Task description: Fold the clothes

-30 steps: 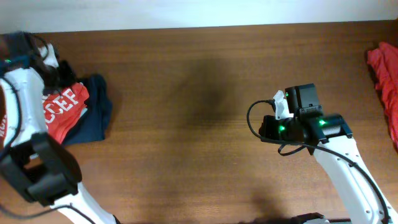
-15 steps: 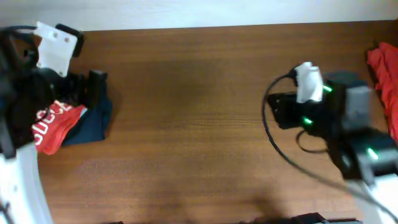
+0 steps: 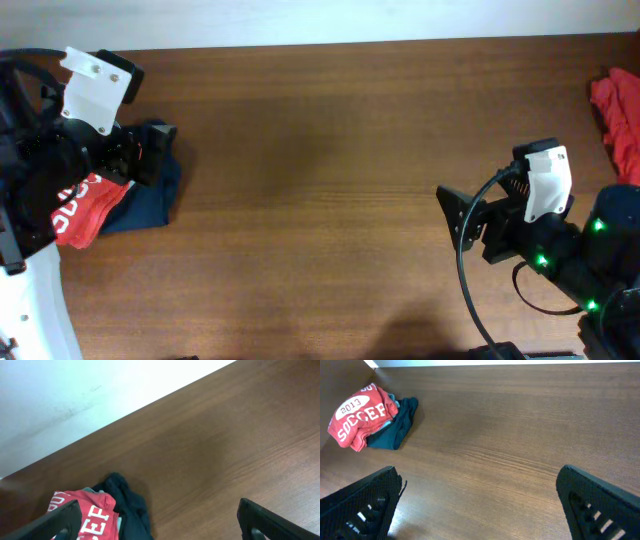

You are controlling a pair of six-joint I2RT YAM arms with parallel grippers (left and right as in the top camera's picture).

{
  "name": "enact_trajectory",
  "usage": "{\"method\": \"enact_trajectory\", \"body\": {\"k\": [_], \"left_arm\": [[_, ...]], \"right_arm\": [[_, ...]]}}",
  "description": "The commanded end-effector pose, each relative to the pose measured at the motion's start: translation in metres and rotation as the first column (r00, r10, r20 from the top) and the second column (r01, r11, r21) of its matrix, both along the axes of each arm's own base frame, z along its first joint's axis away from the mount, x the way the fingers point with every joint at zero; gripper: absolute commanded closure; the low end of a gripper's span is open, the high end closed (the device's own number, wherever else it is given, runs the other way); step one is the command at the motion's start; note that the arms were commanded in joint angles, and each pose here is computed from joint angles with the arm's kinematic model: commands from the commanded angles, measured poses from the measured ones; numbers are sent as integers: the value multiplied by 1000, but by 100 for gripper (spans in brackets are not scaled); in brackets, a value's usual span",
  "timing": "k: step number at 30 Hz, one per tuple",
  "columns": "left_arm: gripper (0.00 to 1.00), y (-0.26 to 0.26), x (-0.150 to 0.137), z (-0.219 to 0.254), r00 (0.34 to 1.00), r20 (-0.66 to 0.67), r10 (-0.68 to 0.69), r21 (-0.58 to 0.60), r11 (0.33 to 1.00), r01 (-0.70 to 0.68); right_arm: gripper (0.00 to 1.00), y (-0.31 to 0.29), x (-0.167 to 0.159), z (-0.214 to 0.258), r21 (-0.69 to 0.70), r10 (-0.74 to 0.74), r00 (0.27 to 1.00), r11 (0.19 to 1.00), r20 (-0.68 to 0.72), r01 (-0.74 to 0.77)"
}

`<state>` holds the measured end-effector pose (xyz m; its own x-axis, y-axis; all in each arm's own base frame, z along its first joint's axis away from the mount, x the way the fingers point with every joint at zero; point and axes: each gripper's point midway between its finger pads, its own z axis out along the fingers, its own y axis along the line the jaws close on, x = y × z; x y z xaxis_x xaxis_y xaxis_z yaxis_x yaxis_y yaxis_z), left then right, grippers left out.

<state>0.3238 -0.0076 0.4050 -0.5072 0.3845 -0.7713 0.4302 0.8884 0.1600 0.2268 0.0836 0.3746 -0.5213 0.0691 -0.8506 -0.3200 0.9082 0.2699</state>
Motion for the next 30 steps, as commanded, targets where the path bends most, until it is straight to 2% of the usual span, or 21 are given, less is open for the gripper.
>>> {"method": "enact_trajectory", "body": {"k": [1, 7, 14, 18, 20, 23, 30], "left_arm": [[1, -3, 0, 1, 1000, 7, -21, 6, 1000, 21], [1, -3, 0, 1, 1000, 7, -21, 6, 1000, 21], [1, -3, 0, 1, 1000, 7, -21, 6, 1000, 21], [1, -3, 0, 1, 1000, 6, -21, 5, 1000, 21], [1, -3, 0, 1, 1000, 7, -21, 6, 1000, 21], [1, -3, 0, 1, 1000, 7, -21, 6, 1000, 21], [1, -3, 0, 1, 1000, 7, -21, 5, 1000, 21]], "right_arm": [[1, -2, 3, -1, -15, -4, 1000, 1000, 1, 5], [1, -3, 4, -6, -24, -14, 1000, 1000, -23, 13], [1, -30, 3, -19, -93, -148, 989, 985, 10, 148], [1, -42, 5, -54, -88, -204, 978, 974, 51, 208], [1, -49, 6, -88, -84, -230, 971, 968, 61, 235], [1, -50, 6, -137, -73, -235, 969, 968, 81, 241], [1, -49, -5, -203, -40, -240, 967, 969, 84, 244]]}}
